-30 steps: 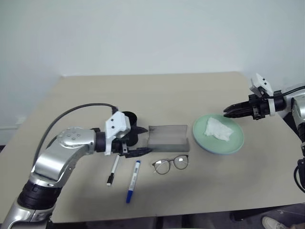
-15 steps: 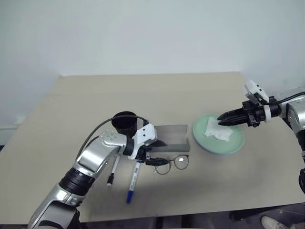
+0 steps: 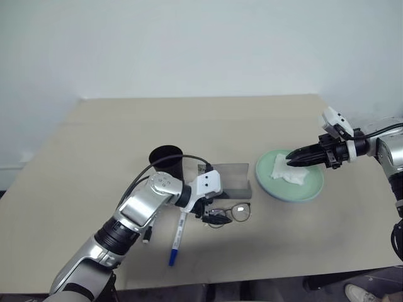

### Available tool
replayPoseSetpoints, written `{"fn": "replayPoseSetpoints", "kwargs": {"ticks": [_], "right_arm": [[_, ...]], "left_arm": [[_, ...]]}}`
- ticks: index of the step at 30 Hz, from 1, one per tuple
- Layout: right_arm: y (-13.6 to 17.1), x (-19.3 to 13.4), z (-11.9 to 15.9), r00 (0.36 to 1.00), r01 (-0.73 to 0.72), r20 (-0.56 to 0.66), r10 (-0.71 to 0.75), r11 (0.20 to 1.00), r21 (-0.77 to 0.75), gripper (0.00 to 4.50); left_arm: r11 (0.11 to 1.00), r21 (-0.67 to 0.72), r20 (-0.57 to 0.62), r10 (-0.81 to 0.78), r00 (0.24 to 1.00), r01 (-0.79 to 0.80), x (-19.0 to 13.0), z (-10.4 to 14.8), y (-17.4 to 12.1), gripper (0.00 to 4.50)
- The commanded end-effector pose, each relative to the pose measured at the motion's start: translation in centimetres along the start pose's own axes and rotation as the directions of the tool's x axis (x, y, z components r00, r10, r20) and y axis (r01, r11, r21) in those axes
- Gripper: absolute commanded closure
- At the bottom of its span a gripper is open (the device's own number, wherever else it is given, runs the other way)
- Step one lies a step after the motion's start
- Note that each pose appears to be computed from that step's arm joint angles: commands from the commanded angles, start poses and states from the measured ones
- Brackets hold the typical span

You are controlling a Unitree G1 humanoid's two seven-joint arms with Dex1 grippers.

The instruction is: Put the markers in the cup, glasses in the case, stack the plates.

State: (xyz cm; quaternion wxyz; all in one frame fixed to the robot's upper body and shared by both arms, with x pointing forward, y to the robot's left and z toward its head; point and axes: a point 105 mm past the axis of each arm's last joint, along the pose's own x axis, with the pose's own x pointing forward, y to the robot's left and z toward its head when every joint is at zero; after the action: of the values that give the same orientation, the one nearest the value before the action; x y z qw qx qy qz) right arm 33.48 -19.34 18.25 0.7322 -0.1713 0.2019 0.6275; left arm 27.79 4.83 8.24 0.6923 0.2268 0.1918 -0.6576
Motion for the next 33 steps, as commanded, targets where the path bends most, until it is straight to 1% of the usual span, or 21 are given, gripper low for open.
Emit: {"fn": "replayPoseSetpoints", "kwargs": {"ticks": [1,3,11,25,28,32,33], "right_arm": [[0.0,-0.5,1.3,1.000,0.015,0.024,-0.014,0.999,-0.050,3.56],[-0.1,-0.4,1.3,1.000,0.016,0.024,-0.015,0.999,-0.050,3.56],[-0.2,-0.2,1.2,0.999,0.025,0.027,-0.024,0.999,-0.048,3.56],[-0.4,0.0,1.3,0.999,0.034,0.026,-0.033,0.998,-0.054,3.56],[-0.3,0.0,1.1,0.999,0.034,0.021,-0.032,0.998,-0.055,3.56],[-0.3,0.0,1.1,0.999,0.037,0.022,-0.036,0.998,-0.056,3.56],[-0.3,0.1,1.0,0.999,0.037,0.022,-0.035,0.998,-0.056,3.56]], "left_arm": [[0.998,0.063,-0.029,0.023,0.999,-0.021,0.1,0.7,0.7,1.37],[0.998,0.064,-0.045,0.030,0.999,-0.027,0.3,0.7,0.9,2.00],[0.994,0.103,-0.086,0.032,0.996,-0.023,0.4,1.3,1.6,2.00],[0.991,0.113,-0.145,-0.050,0.988,0.067,0.7,0.9,0.4,2.00],[0.990,0.114,-0.154,-0.070,0.986,0.088,0.9,0.9,0.0,2.53],[0.989,0.120,-0.156,-0.072,0.985,0.091,1.2,1.0,0.0,3.85],[0.989,0.124,-0.156,-0.066,0.985,0.086,1.3,1.0,0.1,4.11]]}}
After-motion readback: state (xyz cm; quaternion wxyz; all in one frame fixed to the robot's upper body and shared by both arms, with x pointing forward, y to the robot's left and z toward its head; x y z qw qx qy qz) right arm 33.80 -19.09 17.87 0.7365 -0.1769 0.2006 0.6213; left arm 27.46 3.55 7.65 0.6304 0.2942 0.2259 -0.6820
